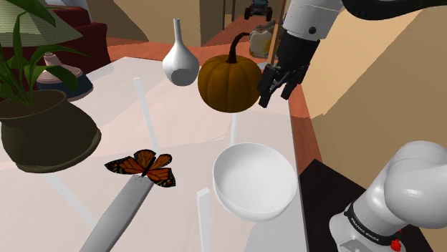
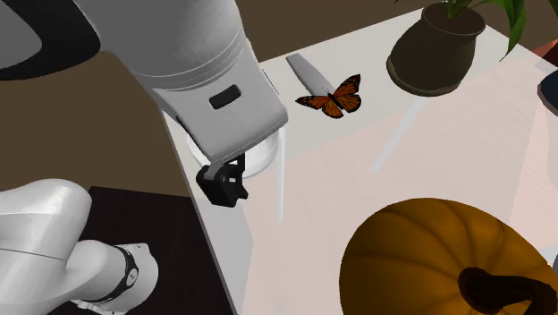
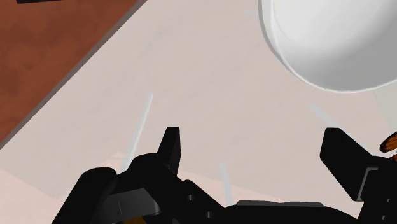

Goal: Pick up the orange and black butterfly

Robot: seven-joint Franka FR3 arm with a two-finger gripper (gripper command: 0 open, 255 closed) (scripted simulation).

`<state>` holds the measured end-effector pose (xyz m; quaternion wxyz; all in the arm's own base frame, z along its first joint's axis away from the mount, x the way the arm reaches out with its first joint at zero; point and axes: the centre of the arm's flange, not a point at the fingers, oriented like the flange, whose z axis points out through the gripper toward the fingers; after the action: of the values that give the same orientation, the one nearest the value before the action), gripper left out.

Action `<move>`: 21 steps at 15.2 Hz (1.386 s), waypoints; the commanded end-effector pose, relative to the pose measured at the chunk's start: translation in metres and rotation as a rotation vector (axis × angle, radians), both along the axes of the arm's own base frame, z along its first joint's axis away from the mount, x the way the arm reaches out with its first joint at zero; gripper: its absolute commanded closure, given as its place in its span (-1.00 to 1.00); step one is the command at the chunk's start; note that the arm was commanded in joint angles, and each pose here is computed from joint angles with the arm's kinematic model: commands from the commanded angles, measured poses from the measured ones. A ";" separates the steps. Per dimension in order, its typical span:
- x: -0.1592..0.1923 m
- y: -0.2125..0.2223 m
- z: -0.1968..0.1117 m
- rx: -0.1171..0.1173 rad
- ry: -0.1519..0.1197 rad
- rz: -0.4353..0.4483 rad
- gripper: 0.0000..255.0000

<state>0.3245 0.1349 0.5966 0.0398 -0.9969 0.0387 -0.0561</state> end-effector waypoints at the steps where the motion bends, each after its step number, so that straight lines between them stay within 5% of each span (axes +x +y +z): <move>1: 0.007 0.025 -0.012 -0.003 -0.001 -0.006 -1.00; 21: 0.084 0.264 -0.110 -0.041 -0.011 -0.048 -1.00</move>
<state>0.4043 0.3885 0.4925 0.0190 -0.9961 0.0587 -0.0623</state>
